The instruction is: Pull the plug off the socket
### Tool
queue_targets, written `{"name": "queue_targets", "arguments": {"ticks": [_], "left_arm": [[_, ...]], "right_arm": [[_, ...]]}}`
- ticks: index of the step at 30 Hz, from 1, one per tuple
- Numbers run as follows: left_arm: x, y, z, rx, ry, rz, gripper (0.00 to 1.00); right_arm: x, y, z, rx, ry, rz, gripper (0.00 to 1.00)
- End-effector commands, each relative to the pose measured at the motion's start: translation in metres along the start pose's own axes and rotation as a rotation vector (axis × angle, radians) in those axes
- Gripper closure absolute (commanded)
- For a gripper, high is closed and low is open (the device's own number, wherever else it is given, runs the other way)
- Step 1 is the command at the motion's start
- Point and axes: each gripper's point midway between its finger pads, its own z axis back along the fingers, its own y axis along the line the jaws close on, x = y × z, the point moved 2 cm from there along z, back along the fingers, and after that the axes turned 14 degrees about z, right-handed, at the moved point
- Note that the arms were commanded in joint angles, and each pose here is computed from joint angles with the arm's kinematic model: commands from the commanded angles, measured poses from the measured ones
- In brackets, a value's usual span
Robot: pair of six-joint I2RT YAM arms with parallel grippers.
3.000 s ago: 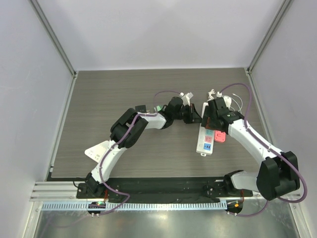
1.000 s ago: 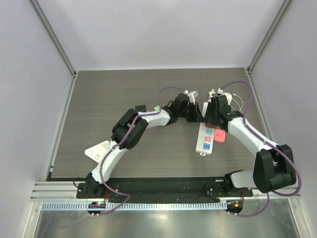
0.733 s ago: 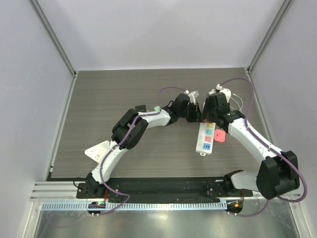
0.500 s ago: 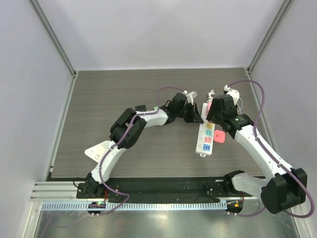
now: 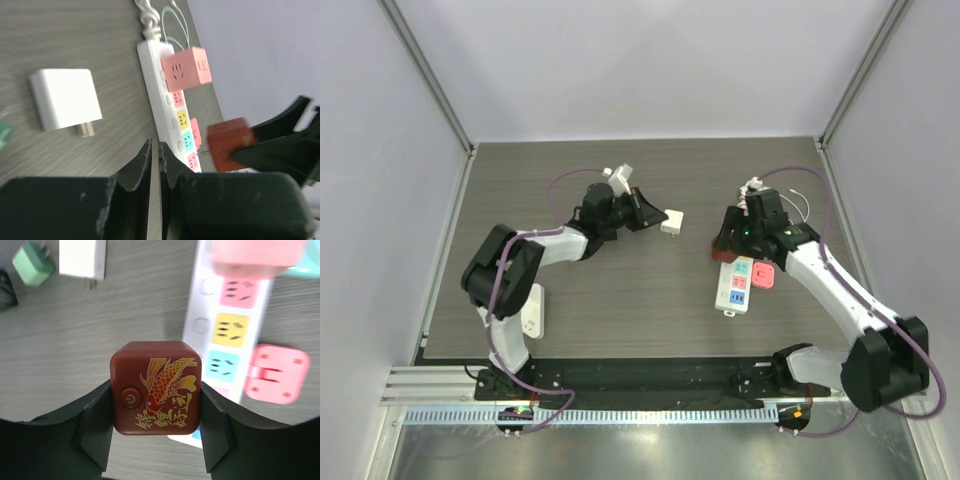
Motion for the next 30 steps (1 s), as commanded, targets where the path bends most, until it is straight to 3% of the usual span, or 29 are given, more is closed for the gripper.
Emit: {"name": "queue_targets", "arguments": {"ticks": [1,9,17,26,28,30], "left_arm": [[0.036,-0.018,0.027,-0.029,-0.198,-0.128,0.89],[0.061,-0.002,0.066,0.115,-0.383,-0.232,0.85],[0.063,-0.002,0.075,0.099,-0.445,-0.231,0.84],[0.062,0.000,0.073,0.093,-0.434,-0.226,0.84],[0.062,-0.001,0.073,0.091,-0.434,-0.226,0.84],[0.062,-0.001,0.072,0.089,-0.430,-0.228,0.84]], "right_arm": [[0.005,0.048,-0.021,0.212,0.065,0.019,0.99],[-0.017,0.119,-0.065,0.318,0.299,0.104,0.99],[-0.033,0.120,-0.090,0.282,0.384,0.130,0.96],[-0.035,0.117,-0.110,0.247,0.410,0.163,0.63],[-0.030,0.117,-0.111,0.239,0.403,0.170,0.47],[-0.027,0.117,-0.112,0.233,0.394,0.174,0.36]]}}
